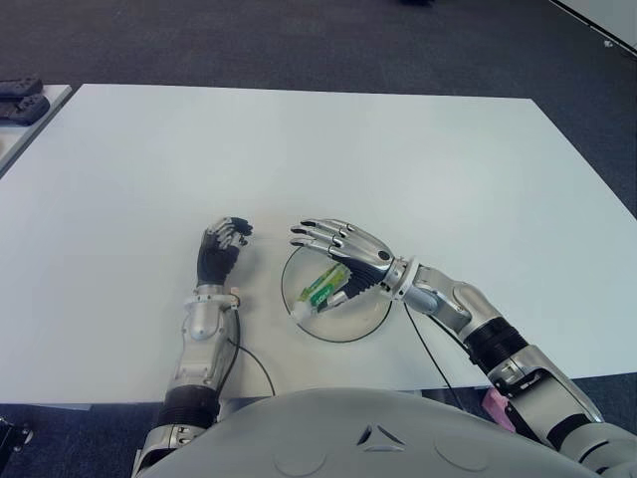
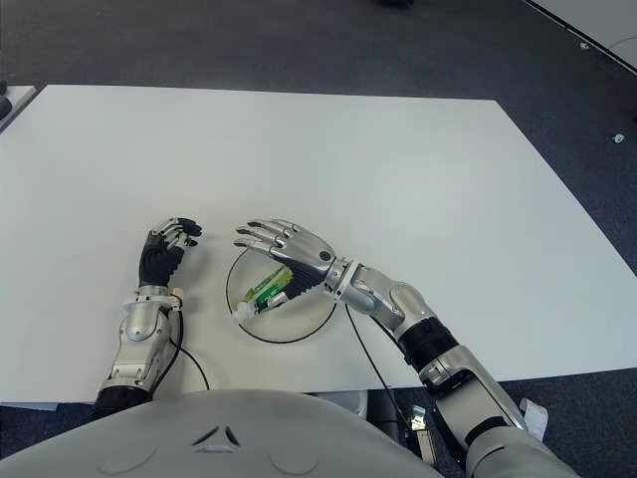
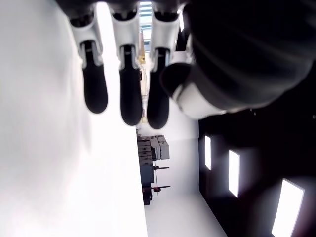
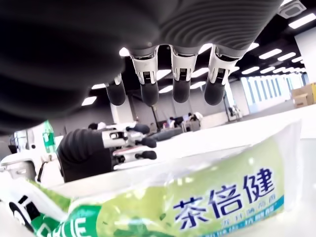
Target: Put the toothpaste on the table into the plate.
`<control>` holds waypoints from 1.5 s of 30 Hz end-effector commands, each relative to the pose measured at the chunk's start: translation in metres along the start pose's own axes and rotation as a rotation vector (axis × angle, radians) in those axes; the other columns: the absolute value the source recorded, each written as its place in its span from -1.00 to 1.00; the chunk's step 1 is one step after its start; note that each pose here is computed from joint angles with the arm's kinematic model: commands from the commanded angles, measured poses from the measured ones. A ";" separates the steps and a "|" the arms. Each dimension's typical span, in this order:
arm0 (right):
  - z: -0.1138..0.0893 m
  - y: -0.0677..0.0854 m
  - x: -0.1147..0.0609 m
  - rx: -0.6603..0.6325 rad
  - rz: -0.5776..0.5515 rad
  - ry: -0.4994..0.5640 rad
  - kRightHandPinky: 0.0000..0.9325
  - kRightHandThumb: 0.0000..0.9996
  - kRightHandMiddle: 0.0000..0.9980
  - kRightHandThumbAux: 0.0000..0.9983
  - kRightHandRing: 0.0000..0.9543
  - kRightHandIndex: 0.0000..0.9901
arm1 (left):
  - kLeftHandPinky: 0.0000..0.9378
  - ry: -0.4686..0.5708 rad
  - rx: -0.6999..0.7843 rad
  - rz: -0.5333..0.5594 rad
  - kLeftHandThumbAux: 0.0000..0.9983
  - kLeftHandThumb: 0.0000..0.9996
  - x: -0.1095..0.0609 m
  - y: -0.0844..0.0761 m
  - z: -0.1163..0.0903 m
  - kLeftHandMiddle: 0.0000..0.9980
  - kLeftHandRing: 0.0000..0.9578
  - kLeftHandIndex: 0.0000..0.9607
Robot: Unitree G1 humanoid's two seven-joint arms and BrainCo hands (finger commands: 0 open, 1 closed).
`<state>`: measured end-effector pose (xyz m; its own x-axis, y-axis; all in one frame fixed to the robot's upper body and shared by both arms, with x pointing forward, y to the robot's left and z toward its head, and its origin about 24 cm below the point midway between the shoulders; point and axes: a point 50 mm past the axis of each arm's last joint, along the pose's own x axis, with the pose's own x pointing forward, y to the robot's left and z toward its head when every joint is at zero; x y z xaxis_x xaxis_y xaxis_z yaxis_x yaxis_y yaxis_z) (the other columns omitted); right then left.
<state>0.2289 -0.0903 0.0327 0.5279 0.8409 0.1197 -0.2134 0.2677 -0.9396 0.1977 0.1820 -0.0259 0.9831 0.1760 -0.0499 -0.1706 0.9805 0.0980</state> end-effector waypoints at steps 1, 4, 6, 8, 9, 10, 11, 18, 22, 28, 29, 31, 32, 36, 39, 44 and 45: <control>-0.003 -0.005 -0.005 0.016 -0.121 0.069 -1.00 -0.97 -1.00 -0.10 -1.00 -1.00 | -0.05 0.041 0.007 -0.009 0.45 0.43 -0.003 0.000 -0.008 -0.09 -0.08 -0.11; -0.004 -0.009 -0.006 0.031 -0.184 0.087 -1.00 -0.94 -1.00 -0.03 -1.00 -1.00 | -0.06 0.038 0.008 -0.010 0.45 0.43 -0.003 0.000 -0.008 -0.09 -0.08 -0.11; -0.005 -0.012 -0.007 0.081 -0.251 0.103 -1.00 -0.90 -1.00 0.05 -1.00 -1.00 | -0.06 0.033 0.010 -0.010 0.45 0.43 -0.003 0.000 -0.008 -0.10 -0.08 -0.11; -0.006 -0.015 -0.010 0.164 -0.335 0.122 -1.00 -0.87 -1.00 0.10 -1.00 -1.00 | -0.05 0.032 0.009 -0.010 0.45 0.43 -0.003 0.000 -0.008 -0.10 -0.08 -0.11; -0.007 -0.016 -0.011 0.200 -0.368 0.131 -1.00 -0.86 -1.00 0.16 -1.00 -1.00 | -0.05 0.032 0.009 -0.010 0.45 0.43 -0.003 0.000 -0.008 -0.10 -0.08 -0.11; -0.008 -0.017 -0.013 0.245 -0.419 0.143 -1.00 -0.86 -1.00 0.18 -1.00 -1.00 | -0.04 0.033 0.007 -0.010 0.45 0.44 -0.003 0.000 -0.008 -0.10 -0.08 -0.11; -0.008 -0.017 -0.013 0.274 -0.450 0.150 -1.00 -0.87 -1.00 0.24 -1.00 -1.00 | -0.05 0.033 0.005 -0.011 0.45 0.44 -0.003 0.000 -0.008 -0.10 -0.08 -0.11; -0.010 -0.023 -0.020 0.382 -0.563 0.211 -0.95 -0.95 -1.00 0.47 -1.00 -1.00 | -0.05 0.031 0.004 -0.011 0.45 0.43 -0.003 0.001 -0.008 -0.09 -0.08 -0.11; -0.010 -0.026 -0.030 0.485 -0.732 0.273 -0.88 -0.94 -0.94 0.60 -0.96 -0.92 | -0.04 0.027 0.001 -0.013 0.45 0.43 -0.003 0.001 -0.008 -0.09 -0.08 -0.11; -0.012 -0.029 -0.037 0.517 -0.894 0.332 -0.62 -0.67 -0.68 0.70 -0.73 -0.63 | -0.03 0.024 0.004 -0.014 0.45 0.43 -0.003 0.002 -0.007 -0.10 -0.08 -0.11; -0.016 -0.027 -0.040 0.541 -0.941 0.352 -0.60 -0.65 -0.66 0.70 -0.71 -0.61 | -0.03 0.023 0.004 -0.014 0.45 0.43 -0.003 0.002 -0.007 -0.10 -0.08 -0.11; -0.024 -0.024 -0.047 0.585 -1.029 0.393 -0.58 -0.59 -0.61 0.72 -0.66 -0.54 | -0.03 0.021 0.005 -0.014 0.45 0.43 -0.003 0.002 -0.007 -0.09 -0.08 -0.11; -0.026 -0.022 -0.050 0.597 -1.066 0.415 -0.54 -0.49 -0.54 0.74 -0.60 -0.44 | -0.03 0.020 0.006 -0.014 0.45 0.43 -0.003 0.002 -0.007 -0.09 -0.07 -0.11; -0.030 -0.017 -0.055 0.635 -1.154 0.472 -0.43 0.16 -0.42 0.54 -0.48 -0.24 | -0.03 0.015 0.002 -0.020 0.45 0.43 -0.002 0.002 -0.006 -0.09 -0.07 -0.11; -0.031 -0.012 -0.060 0.663 -1.194 0.500 -0.38 0.33 -0.35 0.49 -0.42 -0.18 | -0.03 0.014 0.006 -0.019 0.45 0.43 -0.002 0.002 -0.006 -0.09 -0.07 -0.11; -0.037 0.001 -0.076 0.746 -1.237 0.571 -0.31 0.39 -0.30 0.47 -0.36 -0.16 | -0.01 0.010 0.017 -0.019 0.45 0.43 -0.001 0.002 -0.006 -0.08 -0.05 -0.11; -0.039 0.004 -0.079 0.754 -1.239 0.588 -0.29 0.39 -0.27 0.46 -0.34 -0.15 | -0.01 0.009 0.018 -0.020 0.45 0.43 -0.001 0.002 -0.006 -0.08 -0.05 -0.11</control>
<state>0.2241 -0.1634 0.0219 0.8629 -0.2674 0.4289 0.2892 0.9571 0.0149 0.1979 0.1839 -0.0252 0.9859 0.1649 -0.0287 -0.1611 0.9814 0.1045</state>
